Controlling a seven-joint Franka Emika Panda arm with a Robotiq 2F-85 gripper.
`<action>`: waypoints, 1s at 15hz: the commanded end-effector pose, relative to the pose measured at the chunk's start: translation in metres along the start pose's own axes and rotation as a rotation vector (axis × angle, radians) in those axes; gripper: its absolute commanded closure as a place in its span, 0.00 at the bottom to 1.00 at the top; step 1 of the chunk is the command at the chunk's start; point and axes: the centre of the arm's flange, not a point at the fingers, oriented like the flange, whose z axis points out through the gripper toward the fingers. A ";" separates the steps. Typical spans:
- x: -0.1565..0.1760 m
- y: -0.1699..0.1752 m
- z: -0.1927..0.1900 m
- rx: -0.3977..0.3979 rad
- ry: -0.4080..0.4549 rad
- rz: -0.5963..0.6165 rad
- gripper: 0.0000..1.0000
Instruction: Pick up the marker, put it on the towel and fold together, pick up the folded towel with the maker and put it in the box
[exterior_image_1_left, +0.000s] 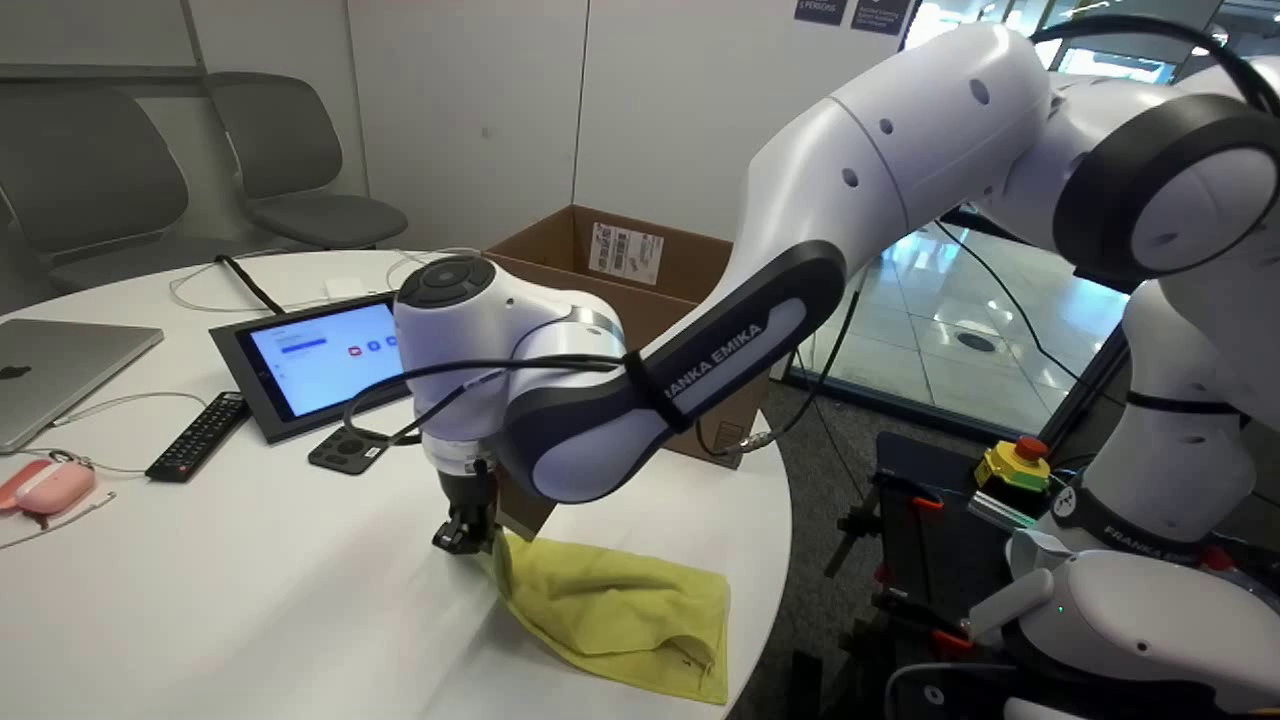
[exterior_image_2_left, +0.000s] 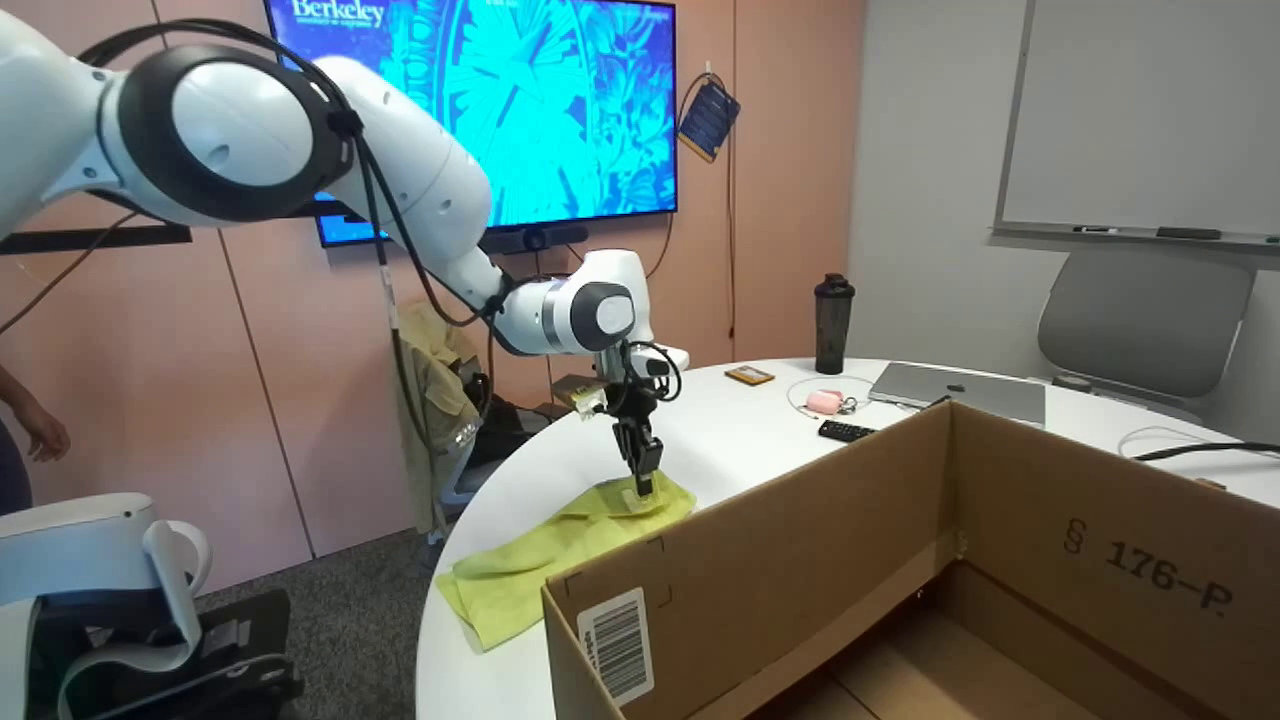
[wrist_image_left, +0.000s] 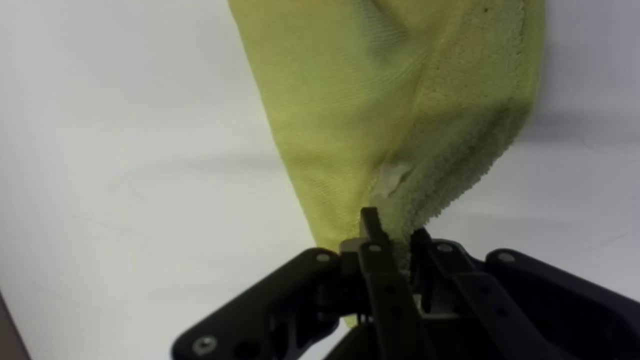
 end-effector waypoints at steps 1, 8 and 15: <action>-0.047 0.039 -0.051 -0.029 0.040 0.049 0.86; -0.087 0.071 -0.079 -0.076 0.033 0.180 0.86; -0.153 0.082 -0.028 -0.132 -0.051 0.322 0.86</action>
